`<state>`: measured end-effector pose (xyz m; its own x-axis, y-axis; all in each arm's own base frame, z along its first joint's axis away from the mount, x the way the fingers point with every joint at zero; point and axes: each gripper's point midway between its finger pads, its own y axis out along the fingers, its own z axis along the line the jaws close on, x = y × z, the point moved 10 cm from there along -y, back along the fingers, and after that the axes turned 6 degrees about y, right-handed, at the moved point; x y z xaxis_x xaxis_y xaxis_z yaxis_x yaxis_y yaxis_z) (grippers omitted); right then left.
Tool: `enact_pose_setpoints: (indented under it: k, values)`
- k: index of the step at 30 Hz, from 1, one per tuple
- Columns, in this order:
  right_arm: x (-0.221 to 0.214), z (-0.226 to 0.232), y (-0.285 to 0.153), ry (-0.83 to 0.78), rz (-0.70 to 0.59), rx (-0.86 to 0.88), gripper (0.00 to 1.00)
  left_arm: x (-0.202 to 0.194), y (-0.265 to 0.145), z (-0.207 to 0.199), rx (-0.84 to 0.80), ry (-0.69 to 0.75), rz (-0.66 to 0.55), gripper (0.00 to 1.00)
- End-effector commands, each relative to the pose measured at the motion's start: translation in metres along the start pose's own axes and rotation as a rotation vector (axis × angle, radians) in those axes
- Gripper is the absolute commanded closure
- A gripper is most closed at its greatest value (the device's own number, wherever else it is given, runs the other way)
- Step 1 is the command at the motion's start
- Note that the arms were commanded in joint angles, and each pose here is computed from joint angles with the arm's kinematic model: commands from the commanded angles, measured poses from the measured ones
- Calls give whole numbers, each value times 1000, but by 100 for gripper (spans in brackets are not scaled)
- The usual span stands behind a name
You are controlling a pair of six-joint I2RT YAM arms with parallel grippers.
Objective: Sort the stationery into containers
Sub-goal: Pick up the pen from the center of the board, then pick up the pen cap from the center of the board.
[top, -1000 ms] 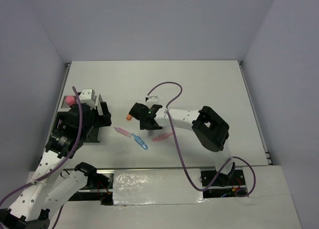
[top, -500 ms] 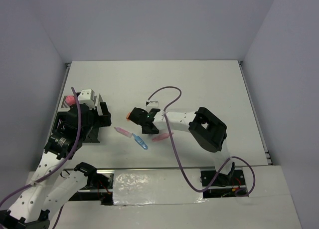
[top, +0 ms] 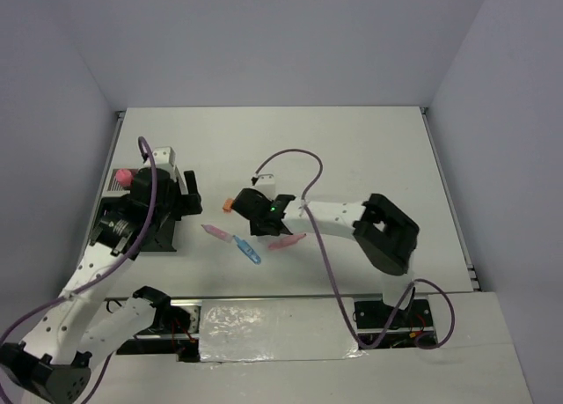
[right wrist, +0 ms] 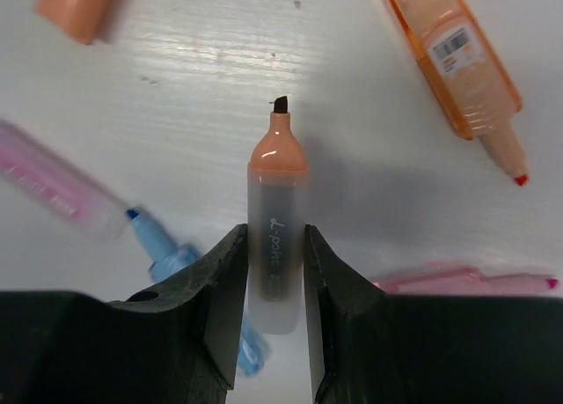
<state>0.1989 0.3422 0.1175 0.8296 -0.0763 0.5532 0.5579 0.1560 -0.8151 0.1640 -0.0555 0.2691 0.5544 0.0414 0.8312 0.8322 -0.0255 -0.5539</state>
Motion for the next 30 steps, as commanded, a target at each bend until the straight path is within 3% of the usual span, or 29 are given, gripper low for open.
enact_pose_setpoints:
  k: [1,5,12,16,21,30]
  values:
    - [45,6,-72,-5,-214,226,100,30,3,-15,-52,-74,-26,1]
    - [65,-29,-141,8,-331,308,100,46,32,-36,-110,-95,24,1]
    - [46,-81,-186,-90,-321,446,100,18,125,-73,-197,-51,221,1]
    - [36,-97,-198,-135,-298,505,98,4,150,-69,-107,-18,231,1]
    - [23,-106,-200,-163,-286,594,96,-13,174,-72,-166,66,280,1]
    - [11,-113,-192,-188,-258,610,95,-48,203,-68,-166,88,390,3]
